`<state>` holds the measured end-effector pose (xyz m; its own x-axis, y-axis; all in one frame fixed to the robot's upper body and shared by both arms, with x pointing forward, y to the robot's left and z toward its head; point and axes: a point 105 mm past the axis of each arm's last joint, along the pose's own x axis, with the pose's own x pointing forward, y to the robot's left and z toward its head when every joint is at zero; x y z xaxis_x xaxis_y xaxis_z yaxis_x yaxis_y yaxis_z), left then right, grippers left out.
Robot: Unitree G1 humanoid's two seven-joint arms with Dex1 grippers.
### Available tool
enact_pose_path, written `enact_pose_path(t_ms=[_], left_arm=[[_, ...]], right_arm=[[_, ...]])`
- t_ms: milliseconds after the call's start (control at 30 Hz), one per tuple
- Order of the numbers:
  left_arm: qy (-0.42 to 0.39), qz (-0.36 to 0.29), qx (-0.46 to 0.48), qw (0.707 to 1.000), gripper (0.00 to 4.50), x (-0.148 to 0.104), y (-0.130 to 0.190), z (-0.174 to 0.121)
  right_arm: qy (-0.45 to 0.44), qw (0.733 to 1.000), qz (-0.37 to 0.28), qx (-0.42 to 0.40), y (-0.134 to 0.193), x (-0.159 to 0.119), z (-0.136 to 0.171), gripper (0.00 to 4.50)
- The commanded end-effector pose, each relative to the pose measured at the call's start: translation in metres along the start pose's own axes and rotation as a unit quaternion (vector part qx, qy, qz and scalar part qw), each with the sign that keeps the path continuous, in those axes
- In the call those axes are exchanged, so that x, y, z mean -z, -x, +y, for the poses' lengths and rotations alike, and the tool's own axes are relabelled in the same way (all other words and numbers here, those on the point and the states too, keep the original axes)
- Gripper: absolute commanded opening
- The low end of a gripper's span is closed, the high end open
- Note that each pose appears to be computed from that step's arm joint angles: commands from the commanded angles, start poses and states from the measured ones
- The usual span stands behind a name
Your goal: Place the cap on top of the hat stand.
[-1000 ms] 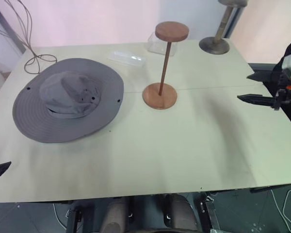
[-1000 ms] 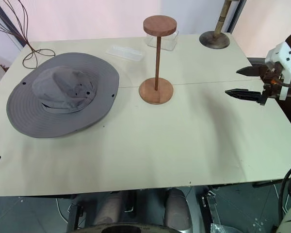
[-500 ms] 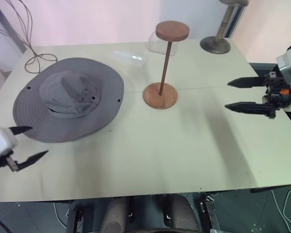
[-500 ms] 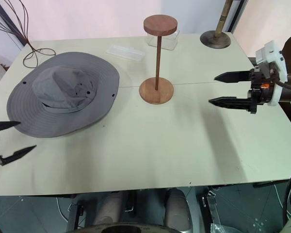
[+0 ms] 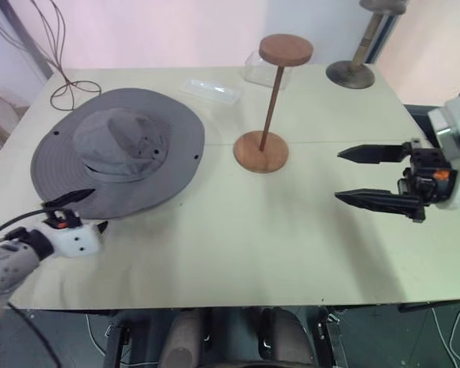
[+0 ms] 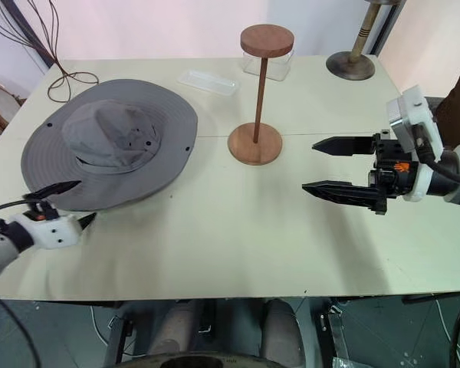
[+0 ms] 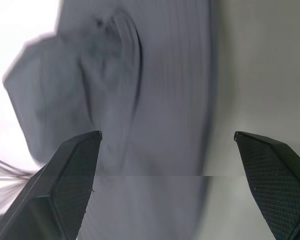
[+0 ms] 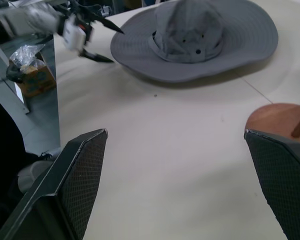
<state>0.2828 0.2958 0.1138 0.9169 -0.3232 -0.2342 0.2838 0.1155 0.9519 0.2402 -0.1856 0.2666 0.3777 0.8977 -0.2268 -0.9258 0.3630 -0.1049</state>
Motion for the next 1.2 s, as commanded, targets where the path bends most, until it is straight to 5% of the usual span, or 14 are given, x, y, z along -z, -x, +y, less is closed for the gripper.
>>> enact_pose_path(t_ms=[33, 267, 333, 567, 767, 1200], left_arm=[[-0.020, -0.005, -0.019, 1.000, 4.46, -0.002, -0.023, -0.015], [0.013, -0.007, -0.060, 0.998, 4.23, -0.002, -0.056, -0.012], [0.015, -0.019, -0.058, 0.998, 3.63, -0.004, -0.058, -0.010], [0.038, -0.020, -0.086, 0.995, 0.05, 0.000, -0.062, 0.015], [0.141, -0.044, -0.129, 0.980, 0.05, -0.014, -0.078, 0.077], [0.343, -0.210, -0.220, 0.889, 0.05, -0.131, -0.112, 0.281]], right_arm=[[0.025, 1.000, -0.014, 0.002, 0.001, -0.015, 0.009, 4.50], [0.034, 0.999, -0.012, 0.028, 0.004, -0.019, 0.005, 4.50], [0.035, 0.999, -0.013, 0.032, 0.005, -0.019, 0.005, 4.50], [0.043, 0.998, -0.011, 0.049, 0.009, -0.018, 0.005, 4.50], [0.058, 0.993, -0.021, 0.104, 0.023, -0.023, -0.009, 4.50], [0.116, 0.964, -0.039, 0.235, 0.075, -0.047, -0.040, 4.50]])
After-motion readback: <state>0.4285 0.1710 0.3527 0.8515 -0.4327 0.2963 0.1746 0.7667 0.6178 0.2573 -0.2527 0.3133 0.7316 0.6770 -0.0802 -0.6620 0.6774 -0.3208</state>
